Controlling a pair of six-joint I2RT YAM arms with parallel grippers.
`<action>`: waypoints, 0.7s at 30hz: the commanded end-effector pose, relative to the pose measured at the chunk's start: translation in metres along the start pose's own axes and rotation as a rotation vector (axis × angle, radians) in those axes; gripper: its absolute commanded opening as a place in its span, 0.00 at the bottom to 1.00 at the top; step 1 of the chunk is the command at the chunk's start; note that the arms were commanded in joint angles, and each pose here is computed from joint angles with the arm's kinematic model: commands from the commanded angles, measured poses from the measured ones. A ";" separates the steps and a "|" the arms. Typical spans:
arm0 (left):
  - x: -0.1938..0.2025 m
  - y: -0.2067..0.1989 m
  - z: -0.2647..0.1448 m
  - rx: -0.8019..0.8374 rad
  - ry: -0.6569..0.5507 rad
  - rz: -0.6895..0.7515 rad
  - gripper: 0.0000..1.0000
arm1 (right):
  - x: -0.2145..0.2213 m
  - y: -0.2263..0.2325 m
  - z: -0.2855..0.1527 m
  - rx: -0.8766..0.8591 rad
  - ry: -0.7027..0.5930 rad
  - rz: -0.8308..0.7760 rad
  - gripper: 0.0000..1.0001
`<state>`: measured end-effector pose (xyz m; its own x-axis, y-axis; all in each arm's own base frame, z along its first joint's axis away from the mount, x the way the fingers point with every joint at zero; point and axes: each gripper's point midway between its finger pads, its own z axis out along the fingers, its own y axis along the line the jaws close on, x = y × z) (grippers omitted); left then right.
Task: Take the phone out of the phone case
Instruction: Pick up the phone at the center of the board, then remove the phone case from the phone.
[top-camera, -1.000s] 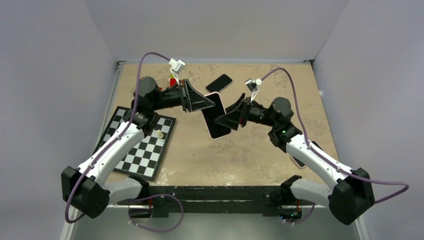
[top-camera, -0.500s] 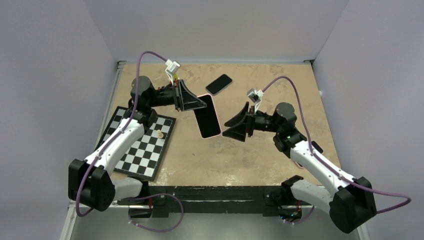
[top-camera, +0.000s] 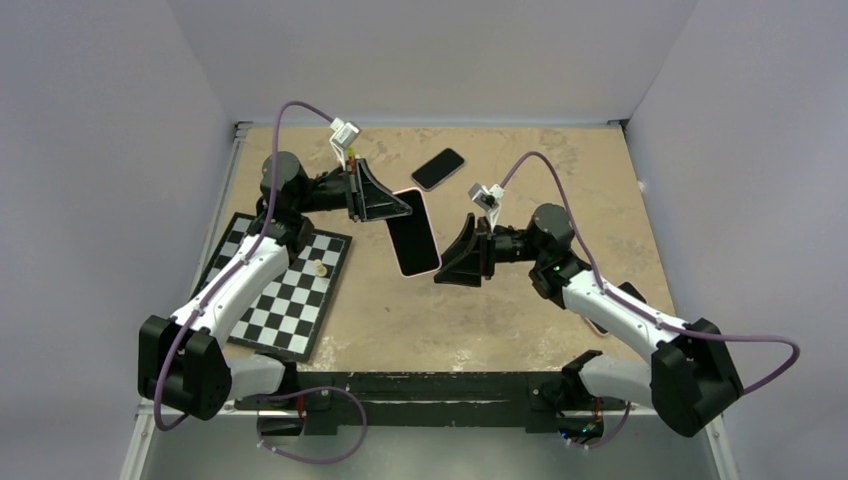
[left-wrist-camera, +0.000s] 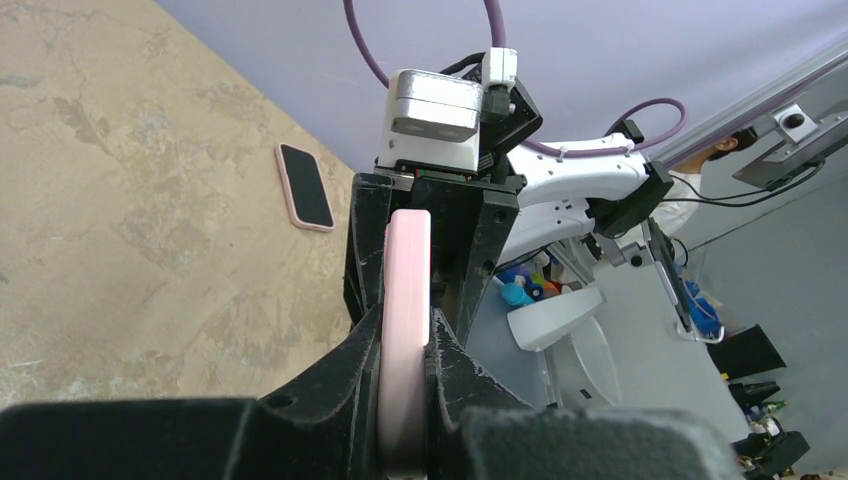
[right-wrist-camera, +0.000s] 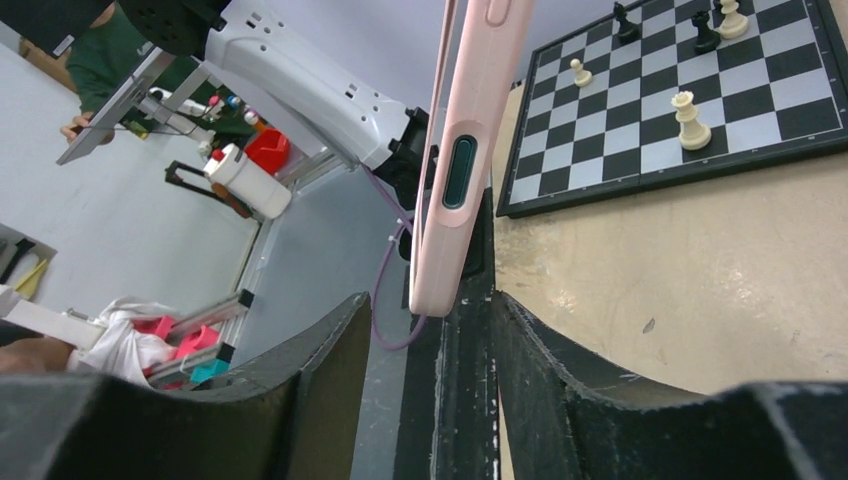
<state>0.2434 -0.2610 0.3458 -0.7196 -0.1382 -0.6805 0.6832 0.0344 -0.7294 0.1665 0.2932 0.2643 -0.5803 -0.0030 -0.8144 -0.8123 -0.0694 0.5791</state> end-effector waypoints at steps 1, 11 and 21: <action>-0.011 -0.017 -0.003 0.036 -0.021 0.062 0.00 | -0.024 0.020 0.008 -0.058 -0.032 -0.117 0.49; -0.010 -0.020 -0.002 0.045 -0.014 0.007 0.00 | -0.025 0.029 0.011 -0.092 -0.042 -0.219 0.00; -0.004 -0.038 0.001 0.135 -0.017 -0.360 0.00 | -0.045 0.077 0.001 -0.102 -0.161 -0.598 0.00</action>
<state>0.2246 -0.2630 0.3661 -0.8423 -0.1259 -0.5242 0.5362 -0.0954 -0.8387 0.1355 0.2943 0.3068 -0.3436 0.0969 -0.9341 -0.9361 -0.1148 0.3324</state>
